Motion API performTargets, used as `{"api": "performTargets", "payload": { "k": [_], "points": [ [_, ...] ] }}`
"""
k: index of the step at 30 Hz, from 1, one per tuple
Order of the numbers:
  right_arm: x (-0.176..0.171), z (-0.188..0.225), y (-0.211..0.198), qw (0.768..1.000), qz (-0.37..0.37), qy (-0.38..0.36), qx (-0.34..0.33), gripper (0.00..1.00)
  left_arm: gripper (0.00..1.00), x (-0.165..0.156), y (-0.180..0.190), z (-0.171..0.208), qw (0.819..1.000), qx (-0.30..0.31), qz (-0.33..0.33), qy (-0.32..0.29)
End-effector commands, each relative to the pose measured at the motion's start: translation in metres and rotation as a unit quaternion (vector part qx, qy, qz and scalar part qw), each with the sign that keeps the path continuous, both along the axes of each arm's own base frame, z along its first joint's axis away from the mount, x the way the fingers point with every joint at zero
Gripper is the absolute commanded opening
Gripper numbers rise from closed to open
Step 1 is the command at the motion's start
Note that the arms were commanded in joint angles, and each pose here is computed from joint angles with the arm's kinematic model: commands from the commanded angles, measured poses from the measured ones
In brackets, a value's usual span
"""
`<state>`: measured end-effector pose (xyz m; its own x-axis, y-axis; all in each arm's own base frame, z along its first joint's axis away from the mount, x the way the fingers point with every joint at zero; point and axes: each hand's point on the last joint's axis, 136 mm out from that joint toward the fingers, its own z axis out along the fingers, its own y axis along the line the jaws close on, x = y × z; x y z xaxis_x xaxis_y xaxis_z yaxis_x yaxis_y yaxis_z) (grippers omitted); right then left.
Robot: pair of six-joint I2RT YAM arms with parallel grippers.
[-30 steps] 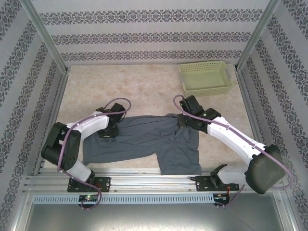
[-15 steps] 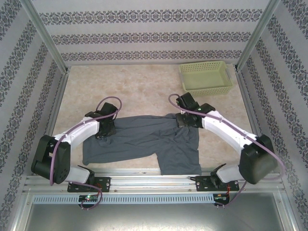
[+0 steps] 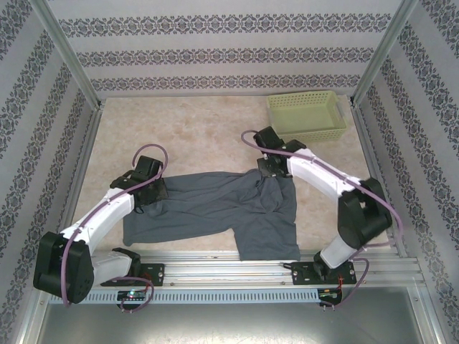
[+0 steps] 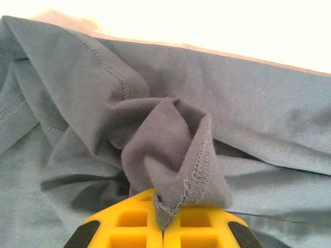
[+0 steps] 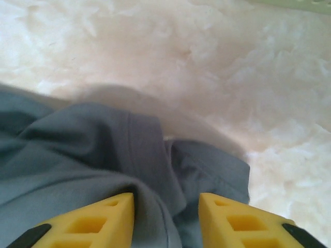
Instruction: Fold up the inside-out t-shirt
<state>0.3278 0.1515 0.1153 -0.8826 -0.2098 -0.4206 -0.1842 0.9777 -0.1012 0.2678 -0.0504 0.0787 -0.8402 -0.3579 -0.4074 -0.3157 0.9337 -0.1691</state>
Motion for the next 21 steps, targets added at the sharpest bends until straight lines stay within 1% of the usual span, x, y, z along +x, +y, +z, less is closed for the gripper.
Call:
{"api": "performTargets", "payload": {
  "k": [1,4,7,9,11,14,15,17,19,20,21],
  "points": [
    [-0.038,0.018,0.006,1.000,0.011,-0.004,0.011,0.41,0.00,0.011,-0.002,0.007,1.000,-0.010,-0.001,-0.015],
    [-0.063,0.005,0.015,0.999,-0.012,0.025,0.035,0.42,0.00,0.015,-0.004,0.009,1.000,-0.013,-0.002,-0.016],
    [-0.076,-0.016,0.020,0.997,-0.046,0.048,0.049,0.42,0.00,0.017,-0.004,0.009,1.000,-0.013,-0.003,-0.016],
    [-0.077,-0.030,0.021,0.995,-0.065,0.059,0.052,0.42,0.00,0.017,-0.004,0.008,1.000,-0.012,-0.004,-0.014],
    [-0.073,-0.042,0.017,0.994,-0.079,0.067,0.035,0.42,0.00,0.017,-0.004,0.008,1.000,-0.011,-0.006,-0.014],
    [-0.058,-0.052,0.018,0.994,-0.084,0.070,0.018,0.39,0.00,0.017,-0.002,0.007,1.000,-0.007,-0.001,-0.010],
    [-0.052,-0.052,0.021,0.994,-0.080,0.067,0.022,0.37,0.00,0.017,0.000,0.006,1.000,-0.006,0.003,-0.009],
    [-0.044,-0.050,0.024,0.995,-0.077,0.059,0.031,0.24,0.00,0.018,0.005,0.002,1.000,-0.004,0.016,-0.002],
    [-0.041,-0.042,0.019,0.995,-0.081,0.049,0.037,0.08,0.00,0.018,0.014,-0.003,0.999,-0.003,0.036,0.008],
    [-0.041,-0.039,0.013,0.994,-0.086,0.046,0.039,0.02,0.00,0.019,0.019,-0.005,0.999,-0.004,0.047,0.010],
    [-0.044,-0.034,0.007,0.994,-0.088,0.041,0.046,0.00,0.00,0.020,0.024,-0.007,0.998,-0.005,0.059,0.013]
  ]
}}
